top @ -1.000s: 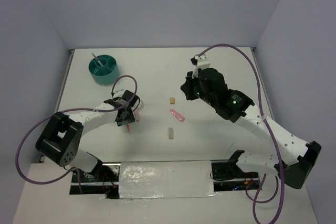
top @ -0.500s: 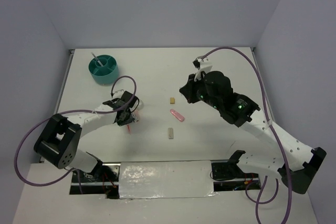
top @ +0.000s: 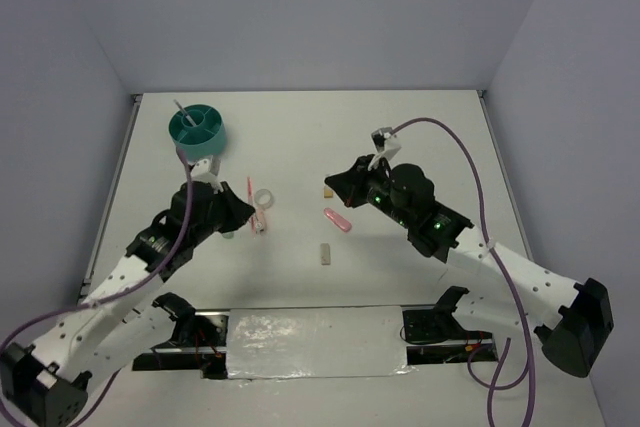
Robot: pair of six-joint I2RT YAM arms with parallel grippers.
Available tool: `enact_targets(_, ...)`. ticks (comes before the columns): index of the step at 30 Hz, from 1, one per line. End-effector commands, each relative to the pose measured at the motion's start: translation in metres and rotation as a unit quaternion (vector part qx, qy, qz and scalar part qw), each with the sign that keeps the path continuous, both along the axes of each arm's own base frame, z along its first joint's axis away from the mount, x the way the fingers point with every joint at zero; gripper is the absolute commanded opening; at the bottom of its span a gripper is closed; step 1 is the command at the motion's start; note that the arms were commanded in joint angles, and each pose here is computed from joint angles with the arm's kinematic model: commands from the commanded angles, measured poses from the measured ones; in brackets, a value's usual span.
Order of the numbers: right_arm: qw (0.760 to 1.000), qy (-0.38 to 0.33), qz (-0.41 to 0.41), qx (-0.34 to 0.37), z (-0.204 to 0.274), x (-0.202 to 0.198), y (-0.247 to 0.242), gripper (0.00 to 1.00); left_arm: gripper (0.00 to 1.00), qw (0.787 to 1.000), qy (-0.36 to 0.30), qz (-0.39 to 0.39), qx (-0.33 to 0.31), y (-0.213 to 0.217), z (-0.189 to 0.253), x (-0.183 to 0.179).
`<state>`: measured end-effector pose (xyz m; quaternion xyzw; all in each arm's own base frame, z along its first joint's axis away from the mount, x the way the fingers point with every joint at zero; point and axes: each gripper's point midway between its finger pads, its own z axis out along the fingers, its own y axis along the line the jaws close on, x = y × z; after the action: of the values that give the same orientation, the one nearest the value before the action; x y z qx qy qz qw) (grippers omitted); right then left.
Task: Sort the stationery into containers
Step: Pick up the pen from the center of the board, then close the pen cap on the pen.
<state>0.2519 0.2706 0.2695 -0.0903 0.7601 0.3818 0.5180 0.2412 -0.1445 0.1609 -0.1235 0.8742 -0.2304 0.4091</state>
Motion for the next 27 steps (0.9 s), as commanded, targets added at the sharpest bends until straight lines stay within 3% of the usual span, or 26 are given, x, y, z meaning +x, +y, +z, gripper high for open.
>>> enact_targets(1, 0.974, -0.085, -0.044, 0.205, 0.087, 0.002, -0.01, 0.0, 0.0, 0.969, -0.156, -0.165, -0.094, -0.048, 0.073, -0.019)
enact_targets(3, 0.961, -0.09, -0.075, 0.252, 0.102, 0.004, -0.02, 0.0, 0.0, 0.941, -0.212, -0.228, -0.129, -0.062, 0.09, -0.036)
enact_targets(4, 0.956, -0.094, -0.085, 0.264, 0.104, 0.003, -0.024, 0.0, 0.0, 0.907, -0.27, -0.281, -0.161, -0.072, 0.119, -0.055)
enact_targets(7, 0.936, -0.113, -0.107, 0.317, 0.123, -0.004, -0.035, 0.0, 0.0, 0.852, -0.328, -0.35, -0.211, -0.083, 0.14, -0.084)
enact_targets(9, 0.923, -0.133, -0.108, 0.344, 0.137, -0.015, -0.037, 0.0, 0.0, 0.837, -0.324, -0.371, -0.24, -0.09, 0.144, -0.089)
enact_targets(10, 0.919, -0.141, -0.107, 0.353, 0.142, -0.02, -0.038, 0.0, 0.0, 0.813, -0.343, -0.396, -0.253, -0.094, 0.155, -0.097)
enact_targets(12, 0.913, -0.169, -0.095, 0.358, 0.155, -0.031, -0.036, 0.0, 0.0, 0.808, -0.323, -0.407, -0.279, -0.1, 0.154, -0.096)
enact_targets(14, 0.915, -0.172, -0.089, 0.353, 0.158, -0.034, -0.032, 0.0, 0.0, 0.787, -0.345, -0.419, -0.293, -0.102, 0.165, -0.101)
enact_targets(20, 0.903, -0.212, -0.013, 0.373, 0.169, -0.061, -0.016, 0.0, 0.0, 0.77, -0.348, -0.431, -0.317, -0.105, 0.174, -0.105)
enact_targets(27, 0.911, -0.212, 0.02, 0.353, 0.167, -0.066, 0.007, 0.0, 0.0, 0.769, -0.34, -0.433, -0.325, -0.106, 0.171, -0.106)
